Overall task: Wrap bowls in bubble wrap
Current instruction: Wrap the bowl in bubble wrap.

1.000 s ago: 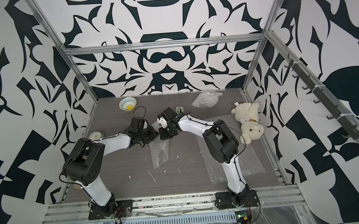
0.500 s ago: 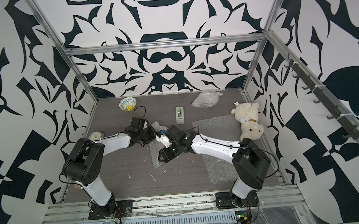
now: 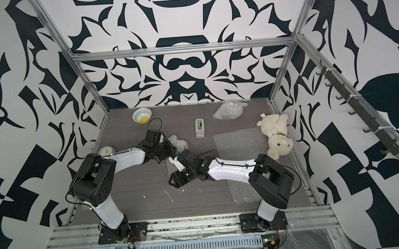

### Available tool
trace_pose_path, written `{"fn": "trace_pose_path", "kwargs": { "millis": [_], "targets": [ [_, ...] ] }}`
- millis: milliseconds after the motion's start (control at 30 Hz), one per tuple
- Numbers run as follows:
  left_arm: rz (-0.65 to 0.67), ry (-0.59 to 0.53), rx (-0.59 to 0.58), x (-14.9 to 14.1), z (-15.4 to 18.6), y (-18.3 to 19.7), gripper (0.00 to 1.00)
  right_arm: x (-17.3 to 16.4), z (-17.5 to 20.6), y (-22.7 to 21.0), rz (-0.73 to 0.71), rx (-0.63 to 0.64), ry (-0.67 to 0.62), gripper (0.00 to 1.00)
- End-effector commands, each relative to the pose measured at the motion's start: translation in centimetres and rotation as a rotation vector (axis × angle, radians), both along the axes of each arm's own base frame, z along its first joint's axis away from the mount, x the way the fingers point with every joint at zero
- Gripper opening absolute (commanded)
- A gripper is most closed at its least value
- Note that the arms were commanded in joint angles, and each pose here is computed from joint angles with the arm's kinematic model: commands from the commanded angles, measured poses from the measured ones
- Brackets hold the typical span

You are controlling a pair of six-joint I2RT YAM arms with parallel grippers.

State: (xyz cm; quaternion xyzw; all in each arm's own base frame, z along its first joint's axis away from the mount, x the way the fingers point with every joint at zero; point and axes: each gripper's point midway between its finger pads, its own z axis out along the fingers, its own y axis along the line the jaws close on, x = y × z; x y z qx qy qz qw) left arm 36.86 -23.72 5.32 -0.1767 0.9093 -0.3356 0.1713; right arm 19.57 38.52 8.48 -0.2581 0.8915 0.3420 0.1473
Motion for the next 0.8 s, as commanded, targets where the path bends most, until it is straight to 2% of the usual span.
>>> {"fn": "trace_pose_path", "kwargs": {
  "millis": [0, 100, 200, 267, 567, 767],
  "targets": [
    [0.007, 0.047, 0.031, -1.1, -1.1, 0.7, 0.13, 1.5, -0.6, 0.3, -0.051, -0.038, -0.029, 0.46],
    [0.009, 0.044, 0.038, -1.2, -1.0, 0.9, 0.13, 1.3, -2.0, -0.5, -0.068, -0.076, -0.007, 0.25],
    [0.006, 0.044, 0.045, -1.3, -1.0, 1.0, 0.13, 1.4, -2.2, -1.8, -0.079, -0.110, -0.016, 0.11],
    [0.006, 0.045, 0.043, -1.3, -1.1, 1.0, 0.13, 1.9, -1.4, -2.4, -0.084, -0.111, -0.031, 0.05],
    [-0.011, 0.036, 0.035, -1.1, -0.9, 0.7, 0.13, 6.8, 4.7, -4.5, -0.117, -0.066, -0.154, 0.00],
    [-0.024, 0.046, 0.042, -1.3, -1.2, 0.6, 0.13, 10.6, 7.5, -3.7, -0.086, -0.055, -0.226, 0.00]
  ]
}}
